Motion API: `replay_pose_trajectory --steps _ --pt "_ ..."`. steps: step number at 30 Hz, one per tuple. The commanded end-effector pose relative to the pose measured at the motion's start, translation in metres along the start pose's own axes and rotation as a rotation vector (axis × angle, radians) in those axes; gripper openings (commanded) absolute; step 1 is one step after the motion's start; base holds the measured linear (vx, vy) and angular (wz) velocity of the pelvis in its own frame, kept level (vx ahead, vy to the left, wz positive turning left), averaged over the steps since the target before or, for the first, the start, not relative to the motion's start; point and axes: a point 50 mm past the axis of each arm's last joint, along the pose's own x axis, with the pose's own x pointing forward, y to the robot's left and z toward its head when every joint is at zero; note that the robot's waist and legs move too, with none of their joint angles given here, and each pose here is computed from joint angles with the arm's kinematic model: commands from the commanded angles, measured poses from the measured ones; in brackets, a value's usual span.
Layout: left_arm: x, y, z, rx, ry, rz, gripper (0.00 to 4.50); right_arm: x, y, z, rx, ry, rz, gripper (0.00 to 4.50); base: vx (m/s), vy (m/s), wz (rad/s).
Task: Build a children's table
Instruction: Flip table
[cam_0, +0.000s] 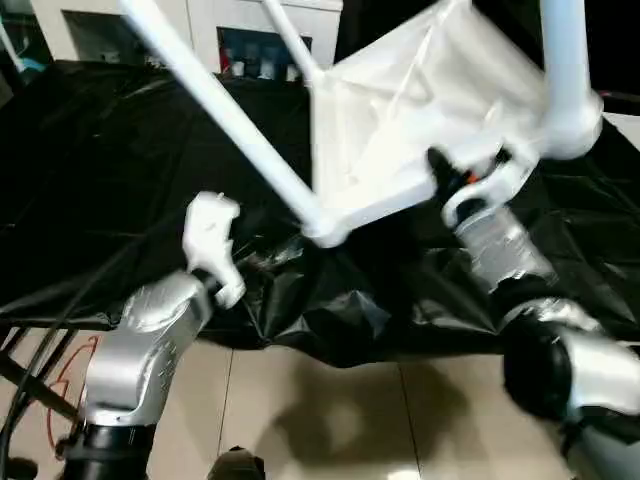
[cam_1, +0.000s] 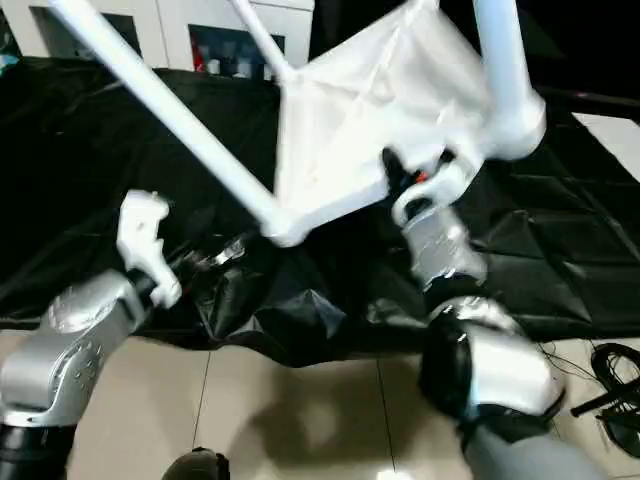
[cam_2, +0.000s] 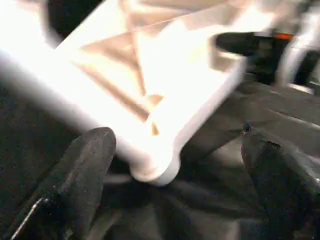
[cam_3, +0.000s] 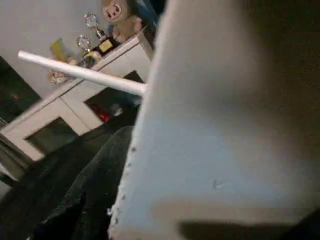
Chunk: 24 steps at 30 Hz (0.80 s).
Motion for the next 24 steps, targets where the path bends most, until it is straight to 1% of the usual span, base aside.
replay_pose_trajectory --steps 1,5,9,10,11,13,15,16,18,20,24 --pt "0.002 -0.006 0.004 0.041 -0.008 -0.042 4.50 0.000 0.000 0.011 -0.219 0.001 0.028 2.07 0.000 0.000 0.00" --pt "0.004 -0.017 0.015 0.131 -0.042 -0.166 4.50 0.002 0.005 0.024 -0.322 -0.015 0.041 2.07 0.000 0.000 0.00" --pt "0.006 -0.024 0.020 0.163 -0.043 -0.237 4.50 0.004 0.008 0.035 -0.369 -0.035 0.033 2.07 0.000 0.000 0.00" --pt "0.007 -0.025 0.021 0.197 -0.037 -0.246 4.50 0.004 0.008 0.038 -0.413 -0.031 0.024 2.07 0.000 0.000 0.00" --pt "0.008 -0.025 0.023 0.228 -0.029 -0.257 4.50 0.005 0.009 0.043 -0.482 -0.027 0.015 2.07 0.000 0.000 0.00" --pt "0.011 -0.024 0.027 0.265 -0.030 -0.256 4.50 0.006 0.010 0.049 -0.571 -0.022 0.001 2.07 0.000 0.000 0.00" --pt "0.012 -0.022 0.031 0.275 -0.041 -0.254 4.50 0.006 0.010 0.054 -0.600 -0.024 -0.016 2.07 0.000 0.000 0.00" --pt "0.012 -0.022 0.031 0.275 -0.041 -0.254 4.50 0.006 0.010 0.054 -0.600 -0.024 -0.016 2.07 0.000 0.000 0.00" --pt "0.014 -0.022 0.032 0.298 -0.043 -0.253 4.50 0.006 0.009 0.059 -0.653 -0.023 -0.055 2.05 0.000 0.000 0.00" --pt "0.015 -0.021 0.032 0.313 -0.038 -0.251 4.50 0.006 0.008 0.060 -0.673 -0.021 -0.066 2.00 0.000 0.000 0.00" --pt "0.014 -0.024 0.029 0.296 -0.028 -0.277 4.50 0.007 0.010 0.061 -0.717 -0.011 -0.062 1.96 0.000 0.000 0.00"
